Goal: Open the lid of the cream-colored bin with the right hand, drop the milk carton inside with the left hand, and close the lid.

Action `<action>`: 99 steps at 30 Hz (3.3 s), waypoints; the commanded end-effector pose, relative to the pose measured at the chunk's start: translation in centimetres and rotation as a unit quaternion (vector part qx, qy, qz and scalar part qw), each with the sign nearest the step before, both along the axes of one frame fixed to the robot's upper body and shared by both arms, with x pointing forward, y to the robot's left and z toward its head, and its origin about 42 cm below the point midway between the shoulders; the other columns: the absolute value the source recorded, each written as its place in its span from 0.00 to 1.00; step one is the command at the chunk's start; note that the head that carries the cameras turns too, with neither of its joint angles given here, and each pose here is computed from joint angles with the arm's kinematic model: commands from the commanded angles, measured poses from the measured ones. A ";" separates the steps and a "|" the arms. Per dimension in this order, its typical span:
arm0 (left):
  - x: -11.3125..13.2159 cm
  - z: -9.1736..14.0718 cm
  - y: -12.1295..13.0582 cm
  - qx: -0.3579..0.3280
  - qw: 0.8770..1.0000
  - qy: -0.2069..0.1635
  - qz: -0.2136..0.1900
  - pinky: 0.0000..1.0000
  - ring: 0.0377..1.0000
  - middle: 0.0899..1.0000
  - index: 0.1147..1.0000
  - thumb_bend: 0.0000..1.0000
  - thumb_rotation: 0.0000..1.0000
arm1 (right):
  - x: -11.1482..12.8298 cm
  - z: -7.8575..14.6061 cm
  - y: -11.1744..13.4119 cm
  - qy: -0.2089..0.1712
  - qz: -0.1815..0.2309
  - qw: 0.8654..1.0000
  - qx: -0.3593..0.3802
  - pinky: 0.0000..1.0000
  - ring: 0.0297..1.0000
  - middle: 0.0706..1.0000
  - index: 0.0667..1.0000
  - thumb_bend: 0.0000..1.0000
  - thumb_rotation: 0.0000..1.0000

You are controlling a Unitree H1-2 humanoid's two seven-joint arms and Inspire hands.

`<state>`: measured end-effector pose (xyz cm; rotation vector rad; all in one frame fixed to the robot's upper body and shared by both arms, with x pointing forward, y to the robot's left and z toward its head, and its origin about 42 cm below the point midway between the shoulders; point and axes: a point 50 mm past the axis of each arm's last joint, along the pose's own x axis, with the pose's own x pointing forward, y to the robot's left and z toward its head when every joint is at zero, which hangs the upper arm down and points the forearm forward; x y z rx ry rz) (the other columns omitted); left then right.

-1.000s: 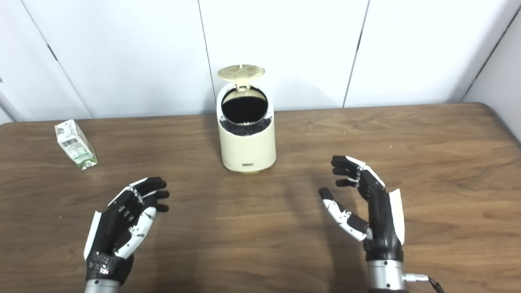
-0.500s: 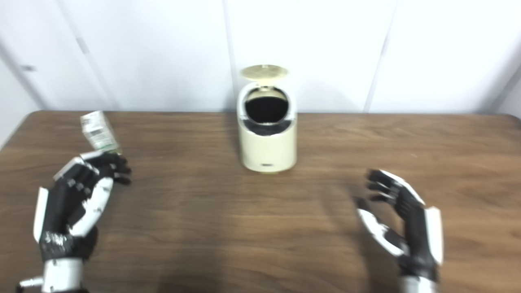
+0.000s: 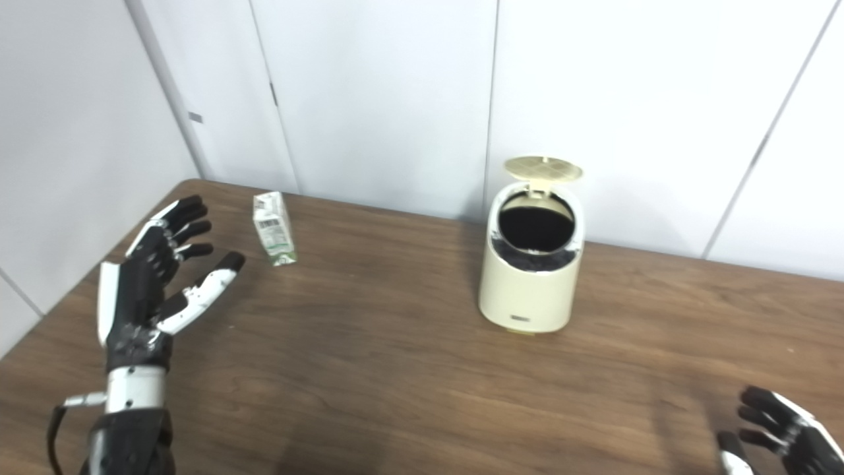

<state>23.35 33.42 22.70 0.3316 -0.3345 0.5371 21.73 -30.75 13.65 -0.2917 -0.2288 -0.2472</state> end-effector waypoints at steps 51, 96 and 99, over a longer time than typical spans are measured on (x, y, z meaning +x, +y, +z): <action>15.6 1.1 6.9 0.021 0.972 0.231 0.024 0.81 0.99 1.00 1.00 1.00 0.35 | 3.0 -1.7 -1.0 0.006 0.022 1.000 -0.014 0.58 0.68 0.70 0.65 0.28 0.50; 18.9 0.7 10.7 0.065 0.943 0.309 -0.106 0.89 0.93 0.95 0.95 0.92 0.19 | 2.6 -2.8 -3.5 0.049 0.009 0.997 -0.054 0.41 0.57 0.61 0.58 0.28 0.57; 19.0 0.7 10.8 0.059 0.946 0.297 -0.113 0.89 0.91 0.91 0.91 0.87 0.11 | 2.7 -2.8 -3.6 0.050 0.011 0.997 -0.058 0.43 0.58 0.62 0.59 0.29 0.60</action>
